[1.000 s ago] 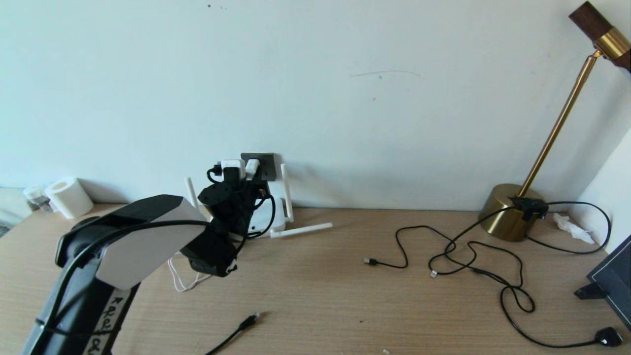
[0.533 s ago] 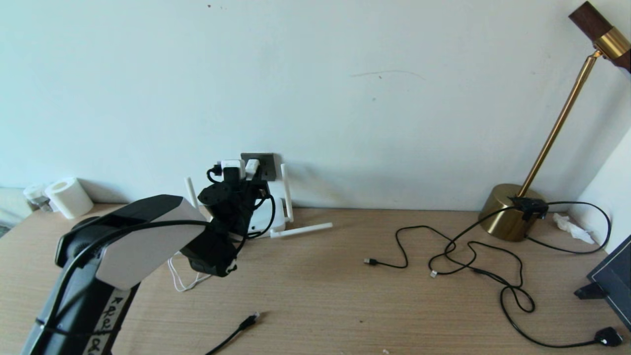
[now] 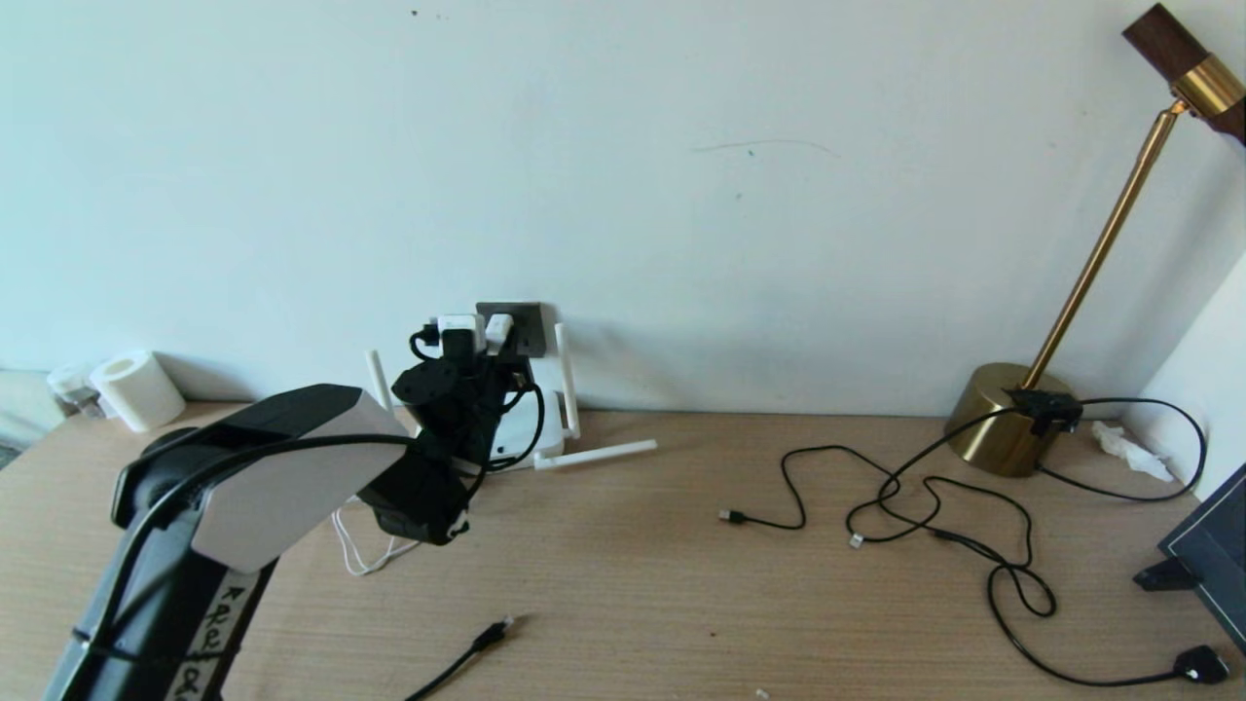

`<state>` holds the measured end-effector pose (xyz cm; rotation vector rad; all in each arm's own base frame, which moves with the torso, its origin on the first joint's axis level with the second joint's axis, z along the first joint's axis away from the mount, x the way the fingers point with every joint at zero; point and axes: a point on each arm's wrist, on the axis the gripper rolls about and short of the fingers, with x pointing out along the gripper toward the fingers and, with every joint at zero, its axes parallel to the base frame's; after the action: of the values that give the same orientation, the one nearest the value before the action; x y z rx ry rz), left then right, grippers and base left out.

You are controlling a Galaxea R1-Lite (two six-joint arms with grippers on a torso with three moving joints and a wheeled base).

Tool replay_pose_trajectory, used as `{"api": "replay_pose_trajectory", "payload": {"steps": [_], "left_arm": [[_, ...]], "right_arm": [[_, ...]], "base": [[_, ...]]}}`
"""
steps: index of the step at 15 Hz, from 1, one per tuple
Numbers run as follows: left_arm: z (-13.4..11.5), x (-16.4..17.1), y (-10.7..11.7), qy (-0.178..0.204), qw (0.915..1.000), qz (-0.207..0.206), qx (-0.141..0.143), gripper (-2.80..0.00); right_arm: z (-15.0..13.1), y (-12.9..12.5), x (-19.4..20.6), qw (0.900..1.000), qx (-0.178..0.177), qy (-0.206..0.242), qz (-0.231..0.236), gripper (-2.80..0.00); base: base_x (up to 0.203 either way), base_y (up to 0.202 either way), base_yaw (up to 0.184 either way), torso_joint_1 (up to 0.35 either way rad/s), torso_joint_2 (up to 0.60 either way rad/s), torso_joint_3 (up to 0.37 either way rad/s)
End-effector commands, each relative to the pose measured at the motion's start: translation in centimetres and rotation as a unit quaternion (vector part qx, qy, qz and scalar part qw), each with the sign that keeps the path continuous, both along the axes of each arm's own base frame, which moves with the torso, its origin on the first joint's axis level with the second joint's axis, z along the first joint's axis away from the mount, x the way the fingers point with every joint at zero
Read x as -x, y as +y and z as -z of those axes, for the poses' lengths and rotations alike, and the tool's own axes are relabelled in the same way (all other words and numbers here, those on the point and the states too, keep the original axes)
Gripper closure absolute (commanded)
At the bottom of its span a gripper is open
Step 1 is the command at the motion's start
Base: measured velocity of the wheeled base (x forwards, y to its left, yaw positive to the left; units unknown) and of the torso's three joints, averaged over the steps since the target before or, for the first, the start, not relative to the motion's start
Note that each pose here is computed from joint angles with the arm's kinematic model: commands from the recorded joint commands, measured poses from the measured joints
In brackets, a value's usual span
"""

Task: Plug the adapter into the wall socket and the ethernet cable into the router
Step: Plug plug into socket

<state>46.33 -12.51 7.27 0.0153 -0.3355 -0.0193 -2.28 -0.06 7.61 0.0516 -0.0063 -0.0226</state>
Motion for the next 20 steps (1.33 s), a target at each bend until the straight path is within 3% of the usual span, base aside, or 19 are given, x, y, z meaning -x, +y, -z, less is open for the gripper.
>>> {"api": "replay_pose_trajectory", "payload": {"steps": [1,20], "left_arm": [[-0.07,0.02,0.02,-0.005,1.0000,-0.001,0.001,0.00],[-0.25,-0.08,0.12,-0.009,1.0000,0.002,0.001,0.00]], "right_arm": [[-0.01,0.00,-0.01,1.000,0.000,0.001,0.000,0.00],[-0.01,0.00,-0.01,1.000,0.000,0.001,0.000,0.00]], "base": [[0.000,0.000,0.000,0.000,0.00,0.000],[0.000,0.000,0.000,0.000,0.00,0.000]]}}
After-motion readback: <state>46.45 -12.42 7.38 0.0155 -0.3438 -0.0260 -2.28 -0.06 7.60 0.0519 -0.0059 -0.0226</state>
